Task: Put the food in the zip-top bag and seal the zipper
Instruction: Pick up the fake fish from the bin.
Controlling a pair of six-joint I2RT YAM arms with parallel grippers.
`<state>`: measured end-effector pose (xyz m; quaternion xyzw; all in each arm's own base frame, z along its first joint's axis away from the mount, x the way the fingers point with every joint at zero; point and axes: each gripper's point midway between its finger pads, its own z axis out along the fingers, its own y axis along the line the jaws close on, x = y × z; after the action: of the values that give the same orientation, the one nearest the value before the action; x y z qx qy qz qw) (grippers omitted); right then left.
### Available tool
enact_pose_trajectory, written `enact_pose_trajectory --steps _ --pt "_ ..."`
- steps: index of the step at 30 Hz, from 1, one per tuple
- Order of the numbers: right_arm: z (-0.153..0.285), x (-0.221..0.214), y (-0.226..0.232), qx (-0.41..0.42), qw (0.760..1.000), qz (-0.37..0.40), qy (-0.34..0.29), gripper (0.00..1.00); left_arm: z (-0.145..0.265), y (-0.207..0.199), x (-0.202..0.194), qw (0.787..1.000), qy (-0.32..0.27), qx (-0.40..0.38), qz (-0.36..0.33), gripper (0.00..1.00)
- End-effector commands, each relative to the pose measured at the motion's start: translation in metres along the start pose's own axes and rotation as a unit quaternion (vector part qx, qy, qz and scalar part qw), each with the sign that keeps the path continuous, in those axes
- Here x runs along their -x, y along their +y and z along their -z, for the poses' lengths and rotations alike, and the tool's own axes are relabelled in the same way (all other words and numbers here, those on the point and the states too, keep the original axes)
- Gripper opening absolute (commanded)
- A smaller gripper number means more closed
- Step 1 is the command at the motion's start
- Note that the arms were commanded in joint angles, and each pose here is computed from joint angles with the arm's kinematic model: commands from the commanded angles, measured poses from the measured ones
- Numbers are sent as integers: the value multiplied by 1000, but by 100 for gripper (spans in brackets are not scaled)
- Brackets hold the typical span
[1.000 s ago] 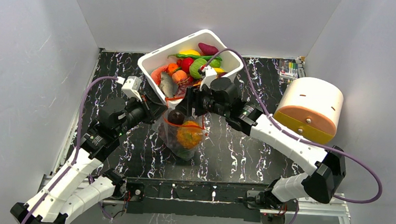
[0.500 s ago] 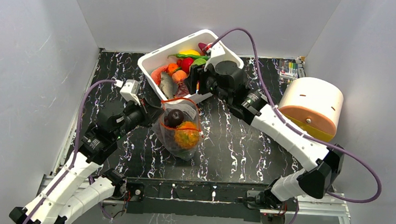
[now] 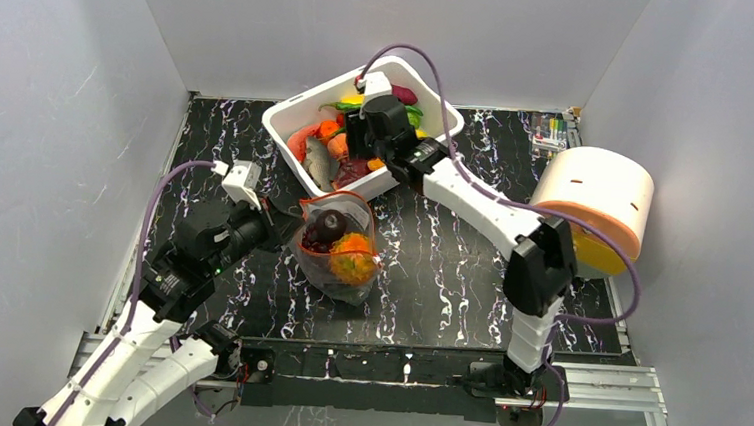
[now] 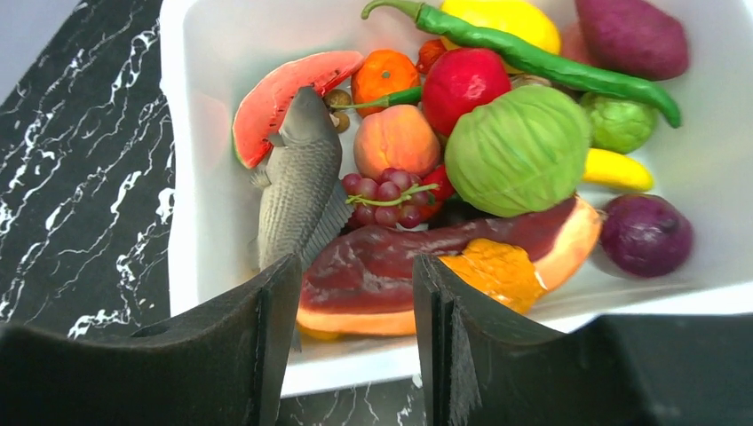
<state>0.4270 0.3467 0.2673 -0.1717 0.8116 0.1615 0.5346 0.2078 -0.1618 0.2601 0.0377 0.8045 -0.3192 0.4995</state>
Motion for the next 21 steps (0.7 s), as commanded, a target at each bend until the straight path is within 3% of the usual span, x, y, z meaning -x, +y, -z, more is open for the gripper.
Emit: enact_pose_trajectory --steps 1,10,21 --pt "-25 16 14 14 1000 -7 -23 47 16 -3 13 1000 -16 7 -11 0" --pt "-81 -9 18 4 1000 29 5 47 40 11 49 994 -70 74 -29 0" --pt "-118 -12 23 9 999 43 -1 49 56 28 95 976 -136 151 -81 0"
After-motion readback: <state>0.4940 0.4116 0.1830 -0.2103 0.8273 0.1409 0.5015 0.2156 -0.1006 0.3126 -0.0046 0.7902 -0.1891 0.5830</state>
